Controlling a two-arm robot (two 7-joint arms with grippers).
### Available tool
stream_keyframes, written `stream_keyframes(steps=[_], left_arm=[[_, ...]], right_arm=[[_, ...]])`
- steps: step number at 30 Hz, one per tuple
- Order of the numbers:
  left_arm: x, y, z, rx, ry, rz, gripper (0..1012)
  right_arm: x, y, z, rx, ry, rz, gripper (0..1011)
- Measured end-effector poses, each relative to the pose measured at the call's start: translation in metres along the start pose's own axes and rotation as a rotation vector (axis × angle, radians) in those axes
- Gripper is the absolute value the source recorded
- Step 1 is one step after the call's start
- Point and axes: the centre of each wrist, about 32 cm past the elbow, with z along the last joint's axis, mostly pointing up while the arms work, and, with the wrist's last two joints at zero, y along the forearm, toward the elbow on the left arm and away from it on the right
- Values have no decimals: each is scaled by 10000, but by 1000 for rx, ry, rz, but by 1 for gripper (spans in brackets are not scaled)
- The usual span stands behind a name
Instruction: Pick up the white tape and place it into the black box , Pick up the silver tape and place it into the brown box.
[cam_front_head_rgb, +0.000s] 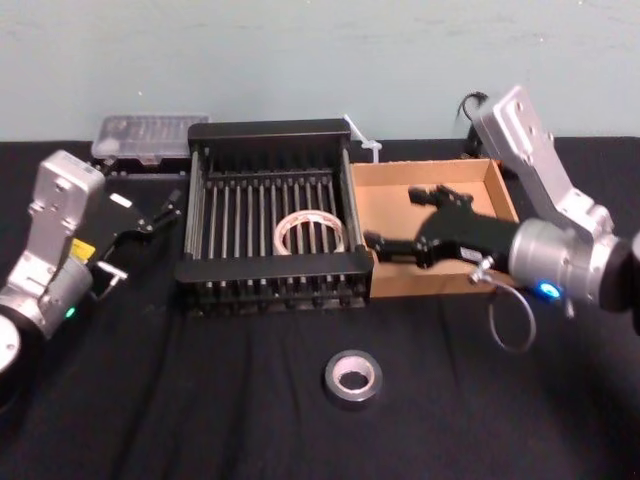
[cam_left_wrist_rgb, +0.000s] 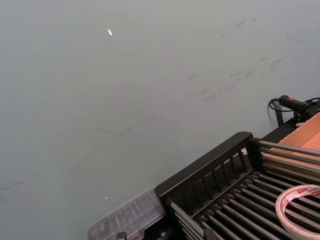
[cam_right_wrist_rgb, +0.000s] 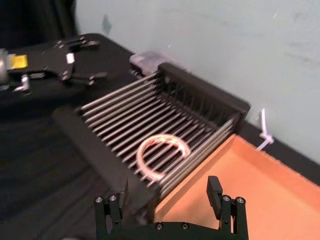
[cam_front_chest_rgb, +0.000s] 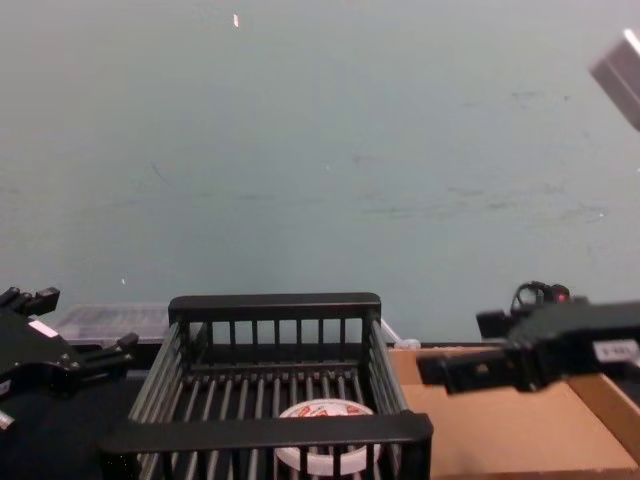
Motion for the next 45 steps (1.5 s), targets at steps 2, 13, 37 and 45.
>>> stream_keyframes(steps=[2,13,37,45], left_arm=[[0,0,1,0,0,0,1001],[0,0,0,0,0,0,1001],[0,0,0,0,0,0,1001],[0,0,0,0,0,0,1001]], right_arm=[[-27,-49,-25,-10,3,12,1002],[-224,-214,-217,-76,42,89,1002],[-406,-131,-418,-176,25,184,1003],[-403,-44,-455,-192,22,178,1003]])
